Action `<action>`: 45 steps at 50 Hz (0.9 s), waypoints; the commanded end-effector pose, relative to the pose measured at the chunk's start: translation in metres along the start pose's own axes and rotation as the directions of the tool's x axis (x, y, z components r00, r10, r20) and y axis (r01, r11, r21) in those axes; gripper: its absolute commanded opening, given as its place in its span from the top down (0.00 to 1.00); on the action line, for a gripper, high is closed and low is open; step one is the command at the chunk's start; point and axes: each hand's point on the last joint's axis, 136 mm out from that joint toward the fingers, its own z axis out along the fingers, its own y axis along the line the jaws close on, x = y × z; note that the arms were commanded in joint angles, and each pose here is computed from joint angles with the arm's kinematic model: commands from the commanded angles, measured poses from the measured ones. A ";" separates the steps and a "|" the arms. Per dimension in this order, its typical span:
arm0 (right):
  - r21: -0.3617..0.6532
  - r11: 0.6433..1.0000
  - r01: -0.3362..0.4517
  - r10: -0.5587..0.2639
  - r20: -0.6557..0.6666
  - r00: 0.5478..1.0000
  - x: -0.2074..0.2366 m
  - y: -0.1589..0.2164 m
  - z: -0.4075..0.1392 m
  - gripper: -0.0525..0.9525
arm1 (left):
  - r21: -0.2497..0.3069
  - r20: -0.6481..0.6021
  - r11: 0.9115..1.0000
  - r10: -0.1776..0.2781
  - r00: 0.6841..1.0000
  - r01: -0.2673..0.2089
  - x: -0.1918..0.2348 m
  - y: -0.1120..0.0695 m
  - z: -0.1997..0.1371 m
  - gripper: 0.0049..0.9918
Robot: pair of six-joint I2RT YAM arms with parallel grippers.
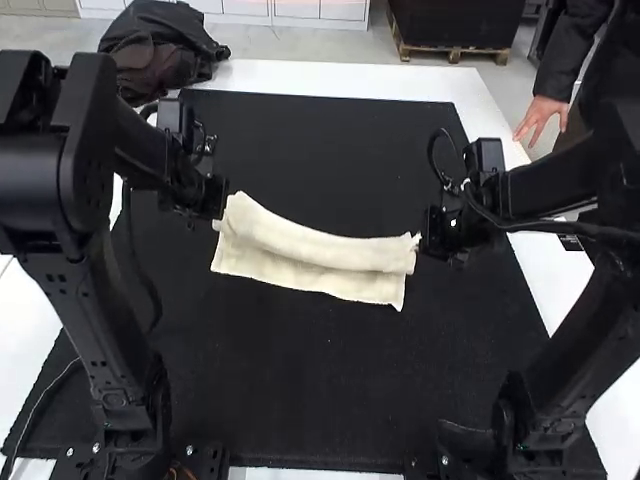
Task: Fold the towel.
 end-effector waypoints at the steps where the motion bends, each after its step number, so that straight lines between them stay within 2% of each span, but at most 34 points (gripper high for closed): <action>1: -0.009 1.000 0.014 -0.014 0.035 0.999 -0.004 -0.001 -0.007 0.97 | -0.018 0.013 1.000 0.010 1.000 -0.009 0.004 0.004 -0.005 0.98; 18: 0.006 1.000 0.013 -0.013 0.001 1.000 0.021 -0.008 0.002 0.97 | -0.045 -0.002 0.999 -0.001 1.000 0.001 0.041 0.006 0.001 0.98; 21: 0.028 1.000 0.010 -0.009 -0.018 1.000 0.029 -0.014 0.005 0.96 | -0.056 0.016 0.998 0.007 1.000 -0.006 0.043 0.006 0.002 0.95; 24: 0.043 0.999 0.009 -0.008 -0.031 0.999 0.033 -0.018 0.008 0.85 | -0.064 0.027 0.998 0.009 1.000 -0.008 0.045 0.006 0.003 0.81; 29: 0.074 0.997 0.019 -0.015 -0.050 0.999 0.039 -0.025 0.012 0.49 | -0.071 0.024 0.997 0.007 1.000 -0.006 0.051 0.007 0.003 0.28; 32: 0.096 0.995 0.022 -0.017 -0.049 0.999 0.039 -0.030 0.011 0.34 | -0.073 0.022 0.997 0.003 1.000 -0.001 0.053 0.008 0.003 0.16; 34: 0.099 0.995 0.023 -0.019 -0.046 0.999 0.037 -0.031 0.011 0.26 | -0.074 0.023 0.997 0.002 1.000 -0.001 0.053 0.008 0.003 0.04; 35: 0.099 0.995 0.022 -0.018 -0.048 0.999 0.038 -0.031 0.011 0.21 | -0.075 0.025 0.997 0.001 1.000 0.001 0.052 0.008 0.003 0.01; 39: 0.102 0.994 0.025 -0.020 -0.054 0.998 0.038 -0.032 0.009 0.10 | -0.074 0.025 0.997 -0.007 1.000 0.008 0.052 0.009 0.003 0.01; 42: 0.103 0.994 0.023 -0.017 -0.050 0.999 0.036 -0.032 0.008 0.05 | -0.076 0.030 0.997 -0.013 0.999 0.015 0.050 0.009 0.002 0.01; 45: 0.101 0.995 0.026 -0.021 -0.049 0.999 0.036 -0.031 0.007 0.05 | -0.076 0.039 0.997 -0.012 0.999 0.015 0.047 0.009 0.000 0.01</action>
